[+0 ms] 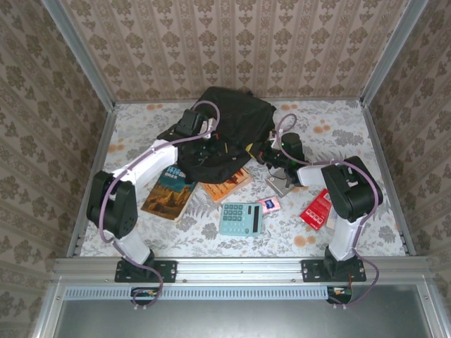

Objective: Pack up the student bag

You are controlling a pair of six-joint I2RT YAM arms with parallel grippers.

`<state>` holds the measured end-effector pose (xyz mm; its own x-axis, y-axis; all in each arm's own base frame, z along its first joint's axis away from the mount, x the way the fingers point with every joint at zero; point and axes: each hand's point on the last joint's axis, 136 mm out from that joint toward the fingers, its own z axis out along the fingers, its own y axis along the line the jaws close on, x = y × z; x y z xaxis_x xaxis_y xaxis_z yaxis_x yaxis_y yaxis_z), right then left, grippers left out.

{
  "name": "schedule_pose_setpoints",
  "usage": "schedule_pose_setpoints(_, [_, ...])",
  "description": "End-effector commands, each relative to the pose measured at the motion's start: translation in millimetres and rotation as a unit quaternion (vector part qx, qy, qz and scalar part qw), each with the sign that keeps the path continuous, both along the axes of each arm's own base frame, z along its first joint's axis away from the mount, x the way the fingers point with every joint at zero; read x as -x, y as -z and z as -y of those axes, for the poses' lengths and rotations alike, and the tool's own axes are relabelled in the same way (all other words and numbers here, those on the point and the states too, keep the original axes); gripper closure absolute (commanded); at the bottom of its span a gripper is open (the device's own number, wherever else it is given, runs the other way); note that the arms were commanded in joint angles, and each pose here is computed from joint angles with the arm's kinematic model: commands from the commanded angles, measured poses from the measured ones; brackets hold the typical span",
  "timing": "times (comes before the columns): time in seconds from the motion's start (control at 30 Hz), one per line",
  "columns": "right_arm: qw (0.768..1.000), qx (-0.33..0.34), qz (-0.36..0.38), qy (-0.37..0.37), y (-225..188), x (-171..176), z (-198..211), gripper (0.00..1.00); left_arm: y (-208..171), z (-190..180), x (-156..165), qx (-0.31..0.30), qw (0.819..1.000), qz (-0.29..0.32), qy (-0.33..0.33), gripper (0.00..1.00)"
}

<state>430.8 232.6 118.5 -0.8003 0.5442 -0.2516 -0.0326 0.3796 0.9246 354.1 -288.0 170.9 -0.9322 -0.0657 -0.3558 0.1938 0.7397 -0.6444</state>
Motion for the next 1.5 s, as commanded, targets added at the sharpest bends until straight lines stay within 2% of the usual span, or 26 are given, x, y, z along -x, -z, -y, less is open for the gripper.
schedule_pose_setpoints(0.0, [0.999,0.023,0.017,0.032,-11.7,-13.2,19.4,1.0,-21.4,-16.9,-4.9,-0.007,0.999,0.042,-0.017,1.0])
schedule_pose_setpoints(0.23, [0.996,0.071,-0.012,0.042,-3.8,-23.8,42.6,1.0,-22.0,-43.2,-0.7,-0.024,0.998,0.041,-0.045,1.0])
schedule_pose_setpoints(0.4, [0.994,0.094,-0.03,0.053,1.6,-33.2,63.9,1.0,-20.1,-56.5,5.8,-0.057,0.996,0.043,-0.054,1.0])
schedule_pose_setpoints(0.57, [0.981,0.173,-0.071,0.059,8.8,-35.3,81.0,1.0,-28.9,-61.1,-1.6,-0.073,0.993,0.062,-0.063,1.0])
schedule_pose_setpoints(0.67, [0.982,0.17,-0.065,0.047,-3.9,-33.9,74.4,0.66,-35.6,-42.8,-7.8,-0.074,0.994,0.071,-0.042,1.0])
schedule_pose_setpoints(0.73, [0.982,0.173,-0.06,0.046,-14.0,-29.3,71.0,0.5,-40.9,-27.8,-11.5,-0.077,0.993,0.081,-0.026,1.0])
schedule_pose_setpoints(0.83, [0.972,0.202,-0.09,0.077,-21.9,-15.4,81.2,0.4,-46.7,-10.5,-16.5,-0.084,0.992,0.093,-0.009,1.0])
schedule_pose_setpoints(0.93, [0.976,0.161,-0.117,0.091,-33.8,-2.8,71.3,0.36,-49.2,2.0,-18.4,-0.079,0.992,0.097,0.002,1.0])
schedule_pose_setpoints(1.1, [0.973,0.109,-0.181,0.096,-38.8,15.9,30.0,0.34,-48.9,17.0,-17.2,-0.068,0.993,0.097,0.016,1.0])
schedule_pose_setpoints(1.27, [0.973,0.054,-0.213,0.074,-35.4,23.6,-13.8,0.36,-54.0,26.5,-14.5,-0.05,0.994,0.095,0.019,1.0])
schedule_pose_setpoints(1.47, [0.972,0.059,-0.216,0.074,-28.1,25.1,-23.2,0.49,-63.9,35.2,-6.9,-0.037,0.994,0.1,0.026,1.0])
